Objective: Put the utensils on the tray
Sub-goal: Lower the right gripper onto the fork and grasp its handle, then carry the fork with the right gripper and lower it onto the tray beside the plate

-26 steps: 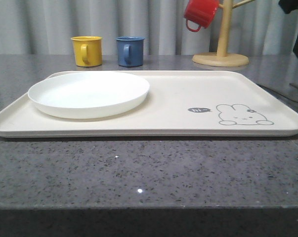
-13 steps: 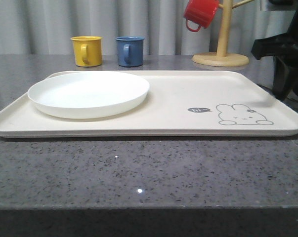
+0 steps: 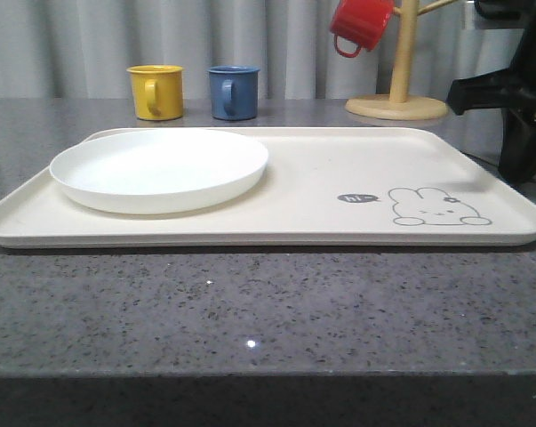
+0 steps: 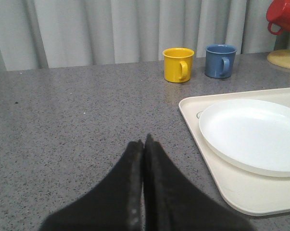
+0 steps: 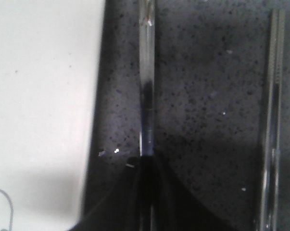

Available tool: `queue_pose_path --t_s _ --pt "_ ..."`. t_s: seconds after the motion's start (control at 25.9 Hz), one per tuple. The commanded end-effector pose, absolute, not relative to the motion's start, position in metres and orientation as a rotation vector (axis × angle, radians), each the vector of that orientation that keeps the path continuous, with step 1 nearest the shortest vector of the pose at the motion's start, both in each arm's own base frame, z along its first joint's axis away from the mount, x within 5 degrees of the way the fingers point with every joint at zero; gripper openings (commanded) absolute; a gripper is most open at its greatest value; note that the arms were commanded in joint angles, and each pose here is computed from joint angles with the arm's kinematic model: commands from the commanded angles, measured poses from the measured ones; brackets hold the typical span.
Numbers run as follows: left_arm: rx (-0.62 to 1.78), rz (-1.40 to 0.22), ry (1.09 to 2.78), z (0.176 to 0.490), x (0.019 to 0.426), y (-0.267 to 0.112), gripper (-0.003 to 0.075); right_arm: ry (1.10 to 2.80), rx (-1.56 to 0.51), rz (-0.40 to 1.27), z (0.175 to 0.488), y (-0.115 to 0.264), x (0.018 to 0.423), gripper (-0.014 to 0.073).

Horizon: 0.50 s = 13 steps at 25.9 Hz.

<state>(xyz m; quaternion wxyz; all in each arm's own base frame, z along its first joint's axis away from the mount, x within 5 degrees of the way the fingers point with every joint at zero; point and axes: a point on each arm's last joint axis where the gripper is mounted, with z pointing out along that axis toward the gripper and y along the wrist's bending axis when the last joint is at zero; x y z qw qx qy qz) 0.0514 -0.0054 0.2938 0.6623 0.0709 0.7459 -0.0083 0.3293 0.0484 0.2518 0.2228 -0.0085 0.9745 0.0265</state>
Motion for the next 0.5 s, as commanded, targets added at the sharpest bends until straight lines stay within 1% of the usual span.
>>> queue_pose_path --t_s 0.0,0.08,0.27,0.39,0.46 --pt "0.138 -0.037 1.587 0.31 0.051 -0.006 -0.0018 2.588 -0.04 0.084 0.277 0.049 0.329 -0.0059" --pt "0.138 -0.037 1.587 0.31 0.051 -0.006 -0.0018 2.579 -0.039 0.085 0.285 0.048 0.323 -0.0059" --pt "0.138 -0.037 1.587 0.31 0.051 -0.006 -0.0018 2.519 -0.026 0.116 0.317 0.051 0.301 -0.0058" --pt "0.138 -0.037 1.587 0.31 0.051 -0.006 -0.0018 2.526 -0.098 0.157 0.332 0.07 0.292 -0.0058" --pt "0.138 -0.037 1.587 0.31 0.051 -0.006 -0.0018 2.515 -0.155 0.197 0.342 0.091 0.292 -0.0058"
